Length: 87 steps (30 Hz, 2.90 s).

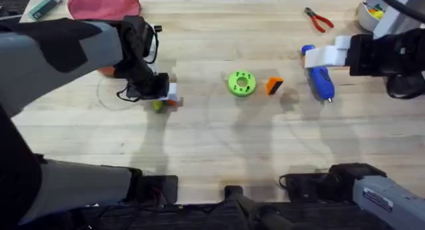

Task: Pick up the gripper from the table and insert it into the empty holder that is missing its gripper. Then pick up a screw, insert it into the mounting hole, and use the screwdriver to tighten it. Finally, clean up the table by picking up the vegetable and placing it into the bucket.

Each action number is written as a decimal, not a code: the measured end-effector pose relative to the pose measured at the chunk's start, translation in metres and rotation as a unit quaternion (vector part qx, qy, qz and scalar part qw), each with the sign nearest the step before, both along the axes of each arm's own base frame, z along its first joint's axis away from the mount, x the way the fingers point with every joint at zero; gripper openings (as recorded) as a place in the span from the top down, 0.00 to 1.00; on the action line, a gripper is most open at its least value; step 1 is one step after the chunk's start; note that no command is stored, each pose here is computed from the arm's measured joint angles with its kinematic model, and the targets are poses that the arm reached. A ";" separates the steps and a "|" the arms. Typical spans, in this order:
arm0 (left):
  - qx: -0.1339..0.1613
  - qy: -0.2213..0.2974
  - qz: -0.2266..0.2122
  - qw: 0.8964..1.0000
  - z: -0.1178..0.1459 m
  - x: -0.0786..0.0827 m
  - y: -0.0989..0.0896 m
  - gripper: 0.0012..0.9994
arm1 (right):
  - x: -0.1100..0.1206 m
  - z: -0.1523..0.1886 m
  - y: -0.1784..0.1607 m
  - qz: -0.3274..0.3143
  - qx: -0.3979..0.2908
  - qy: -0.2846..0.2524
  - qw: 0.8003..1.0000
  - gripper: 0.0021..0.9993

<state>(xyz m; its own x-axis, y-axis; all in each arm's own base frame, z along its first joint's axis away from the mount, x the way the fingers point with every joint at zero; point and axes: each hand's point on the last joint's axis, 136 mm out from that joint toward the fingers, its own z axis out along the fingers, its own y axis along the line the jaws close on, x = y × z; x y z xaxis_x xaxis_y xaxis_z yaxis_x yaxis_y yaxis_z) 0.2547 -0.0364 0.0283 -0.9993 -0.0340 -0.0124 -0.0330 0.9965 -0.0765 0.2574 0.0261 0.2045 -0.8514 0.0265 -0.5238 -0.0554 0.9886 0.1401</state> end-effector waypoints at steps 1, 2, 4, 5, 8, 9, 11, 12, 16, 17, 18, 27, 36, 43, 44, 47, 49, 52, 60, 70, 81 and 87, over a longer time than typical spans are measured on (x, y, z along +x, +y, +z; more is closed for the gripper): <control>-0.004 -0.001 0.000 1.000 0.000 0.000 -0.001 0.60 | 0.000 0.000 0.000 0.000 0.000 0.000 1.000 0.01; -0.007 -0.001 0.000 1.000 0.001 0.001 -0.003 0.77 | 0.000 0.000 0.000 0.000 0.000 0.000 1.000 0.01; -0.010 -0.003 -0.005 1.000 0.002 0.002 -0.004 0.97 | 0.000 0.000 0.000 0.000 0.000 0.000 1.000 0.01; -0.010 -0.003 -0.006 1.000 0.002 0.002 -0.005 0.99 | 0.000 0.000 0.000 0.000 0.000 0.000 1.000 0.01; -0.010 -0.004 -0.006 1.000 0.002 0.002 -0.005 0.99 | 0.000 0.000 0.000 0.000 0.000 0.000 1.000 0.01; -0.010 -0.004 -0.005 1.000 0.002 0.002 -0.005 0.99 | 0.000 0.000 0.000 0.000 0.000 0.000 1.000 0.01; -0.010 -0.004 -0.005 1.000 0.002 0.002 -0.005 0.99 | 0.000 0.000 0.000 0.000 0.000 0.000 1.000 0.01; -0.010 -0.004 -0.005 1.000 0.002 0.003 -0.005 0.99 | 0.000 0.000 0.000 0.000 0.000 0.000 1.000 0.01; -0.010 -0.004 -0.005 1.000 0.002 0.002 -0.005 0.99 | 0.000 0.000 0.000 0.000 0.000 0.000 1.000 0.01; -0.010 -0.004 -0.005 1.000 0.002 0.003 -0.005 0.99 | 0.000 0.000 0.000 0.000 0.000 0.000 1.000 0.01; -0.008 -0.004 -0.005 1.000 0.003 0.003 -0.004 0.99 | 0.000 0.000 0.000 0.000 0.000 0.000 1.000 0.01; -0.012 -0.033 -0.005 0.999 0.024 0.021 -0.006 0.99 | 0.000 0.000 0.000 0.000 0.000 0.000 1.000 0.01; -0.021 -0.123 -0.006 0.992 0.083 0.028 -0.007 0.99 | 0.000 0.000 0.000 0.000 0.000 0.000 1.000 0.01; -0.028 -0.202 -0.007 0.979 0.128 0.021 -0.006 0.99 | 0.000 0.000 0.000 0.000 0.000 0.000 1.000 0.01; -0.028 -0.208 -0.007 0.978 0.132 0.021 -0.006 0.99 | 0.000 0.000 0.000 0.000 0.000 0.000 1.000 0.01; -0.029 -0.224 -0.009 0.974 0.140 0.019 -0.006 0.62 | 0.000 0.000 0.000 0.000 0.000 0.000 1.000 0.01; -0.029 -0.230 -0.008 0.973 0.143 0.018 -0.006 0.28 | 0.000 0.000 0.000 0.000 0.000 0.000 1.000 0.01; -0.030 -0.230 -0.007 0.973 0.143 0.019 -0.006 0.06 | 0.000 0.000 0.000 0.000 0.000 0.000 1.000 0.01; -0.033 -0.267 -0.007 0.963 0.153 0.035 -0.007 0.05 | 0.000 0.000 0.000 0.000 0.000 0.000 1.000 0.01; -0.035 -0.364 -0.024 0.930 0.190 0.061 -0.010 0.05 | 0.000 0.000 0.000 0.000 0.000 0.000 1.000 0.01; -0.003 -0.470 -0.060 0.880 0.261 0.024 -0.001 0.05 | 0.000 0.000 0.000 0.000 0.000 0.000 1.000 0.01; 0.021 -0.465 -0.054 0.884 0.257 0.024 0.008 0.05 | 0.000 0.000 0.000 0.000 0.000 0.000 1.000 0.01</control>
